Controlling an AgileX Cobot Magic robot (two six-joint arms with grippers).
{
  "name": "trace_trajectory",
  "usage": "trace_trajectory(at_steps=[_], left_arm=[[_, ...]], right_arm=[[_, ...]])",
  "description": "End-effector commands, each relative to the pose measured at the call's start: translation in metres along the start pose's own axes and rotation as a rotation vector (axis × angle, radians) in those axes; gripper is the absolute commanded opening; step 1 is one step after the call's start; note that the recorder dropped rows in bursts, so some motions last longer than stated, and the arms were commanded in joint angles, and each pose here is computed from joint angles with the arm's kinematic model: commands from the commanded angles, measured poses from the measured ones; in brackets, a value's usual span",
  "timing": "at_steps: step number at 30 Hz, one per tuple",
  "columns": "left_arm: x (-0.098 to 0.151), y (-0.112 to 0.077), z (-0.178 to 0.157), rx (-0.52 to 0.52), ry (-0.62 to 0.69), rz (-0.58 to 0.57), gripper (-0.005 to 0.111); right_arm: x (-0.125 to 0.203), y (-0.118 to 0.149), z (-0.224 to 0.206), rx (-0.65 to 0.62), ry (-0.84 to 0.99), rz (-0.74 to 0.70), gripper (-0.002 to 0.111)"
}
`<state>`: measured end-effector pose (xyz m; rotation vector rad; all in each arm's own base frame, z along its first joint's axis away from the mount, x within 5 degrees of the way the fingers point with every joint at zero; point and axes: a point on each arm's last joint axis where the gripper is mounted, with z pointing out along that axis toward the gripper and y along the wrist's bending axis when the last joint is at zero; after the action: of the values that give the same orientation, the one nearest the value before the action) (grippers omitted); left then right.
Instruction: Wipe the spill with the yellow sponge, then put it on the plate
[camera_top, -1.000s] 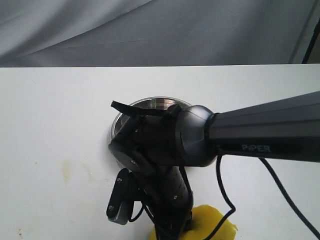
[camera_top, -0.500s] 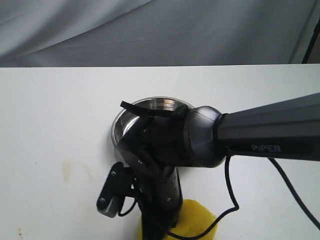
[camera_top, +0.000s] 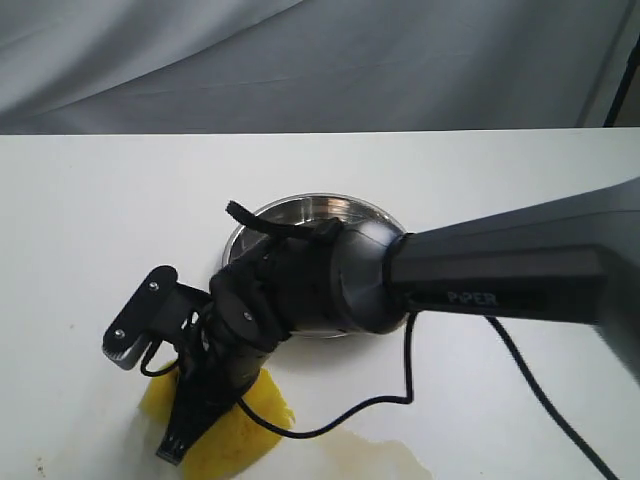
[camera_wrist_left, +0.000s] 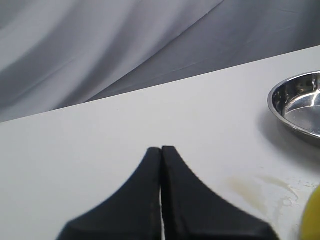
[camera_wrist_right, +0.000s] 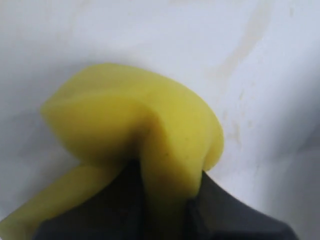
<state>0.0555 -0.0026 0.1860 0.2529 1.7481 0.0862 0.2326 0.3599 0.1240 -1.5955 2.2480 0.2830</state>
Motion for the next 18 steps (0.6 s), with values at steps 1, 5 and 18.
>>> trace_trajectory(at_steps=[1,5,18], left_arm=[[-0.004,0.0,-0.001,0.003,-0.024,-0.006,0.0],[-0.004,0.0,-0.001,0.003,-0.024,-0.006,0.0],[-0.004,0.0,-0.001,0.003,-0.024,-0.006,0.0]], right_arm=[[-0.023,-0.006,0.024,0.003,-0.035,0.01,0.0],[-0.049,-0.012,0.036,0.015,-0.095,0.026,0.0],[-0.103,-0.025,0.018,0.05,-0.214,-0.004,0.0]])
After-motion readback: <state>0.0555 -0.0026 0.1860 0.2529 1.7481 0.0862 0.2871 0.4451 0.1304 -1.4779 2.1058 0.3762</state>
